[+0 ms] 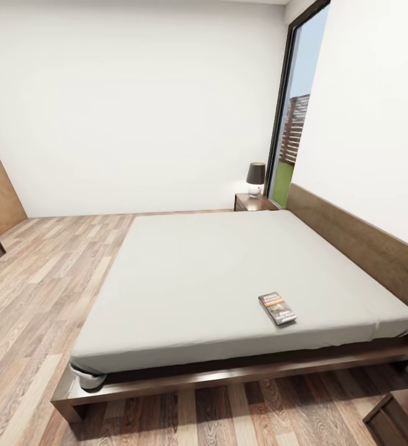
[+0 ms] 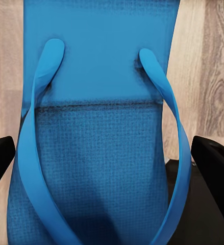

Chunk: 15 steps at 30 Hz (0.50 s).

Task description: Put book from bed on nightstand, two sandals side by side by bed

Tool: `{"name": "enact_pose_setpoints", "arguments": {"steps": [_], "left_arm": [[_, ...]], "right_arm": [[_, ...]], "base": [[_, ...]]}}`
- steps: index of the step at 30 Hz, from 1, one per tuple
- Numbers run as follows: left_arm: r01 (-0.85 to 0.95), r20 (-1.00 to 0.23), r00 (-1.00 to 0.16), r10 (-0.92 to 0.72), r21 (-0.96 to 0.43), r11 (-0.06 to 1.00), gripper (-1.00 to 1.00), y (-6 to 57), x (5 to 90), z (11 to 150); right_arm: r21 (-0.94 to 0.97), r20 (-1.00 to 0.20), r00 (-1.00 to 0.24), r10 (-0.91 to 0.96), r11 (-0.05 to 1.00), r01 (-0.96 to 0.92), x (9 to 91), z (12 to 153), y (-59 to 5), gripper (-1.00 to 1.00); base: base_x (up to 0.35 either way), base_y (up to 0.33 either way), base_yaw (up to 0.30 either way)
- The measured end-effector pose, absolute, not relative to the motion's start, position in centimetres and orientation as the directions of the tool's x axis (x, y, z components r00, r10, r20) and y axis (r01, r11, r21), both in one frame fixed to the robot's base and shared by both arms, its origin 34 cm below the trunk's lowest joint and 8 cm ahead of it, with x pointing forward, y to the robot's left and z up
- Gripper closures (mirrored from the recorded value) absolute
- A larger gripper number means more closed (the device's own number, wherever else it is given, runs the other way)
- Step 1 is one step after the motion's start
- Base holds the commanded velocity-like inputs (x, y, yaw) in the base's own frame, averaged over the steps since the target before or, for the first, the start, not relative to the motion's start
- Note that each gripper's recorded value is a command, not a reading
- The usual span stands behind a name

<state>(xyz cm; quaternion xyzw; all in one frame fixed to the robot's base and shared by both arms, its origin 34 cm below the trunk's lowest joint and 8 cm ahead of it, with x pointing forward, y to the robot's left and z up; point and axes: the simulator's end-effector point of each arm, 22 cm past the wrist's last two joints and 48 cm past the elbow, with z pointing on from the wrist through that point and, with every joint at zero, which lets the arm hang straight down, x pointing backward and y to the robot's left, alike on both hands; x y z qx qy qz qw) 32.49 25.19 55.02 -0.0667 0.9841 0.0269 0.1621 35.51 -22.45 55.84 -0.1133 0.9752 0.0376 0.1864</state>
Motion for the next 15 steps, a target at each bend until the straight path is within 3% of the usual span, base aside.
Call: {"name": "enact_pose_setpoints", "arguments": {"steps": [15], "left_arm": [[-0.140, -0.323, -0.938, -0.122, 0.032, 0.990, 1.00, 25.2, 32.7, 53.1]], "right_arm": [[0.035, -0.368, -0.909, -0.197, 0.974, -0.225, 35.7, 53.8, -22.3, 1.00]], "base": [[0.000, 0.000, 0.000]]}}
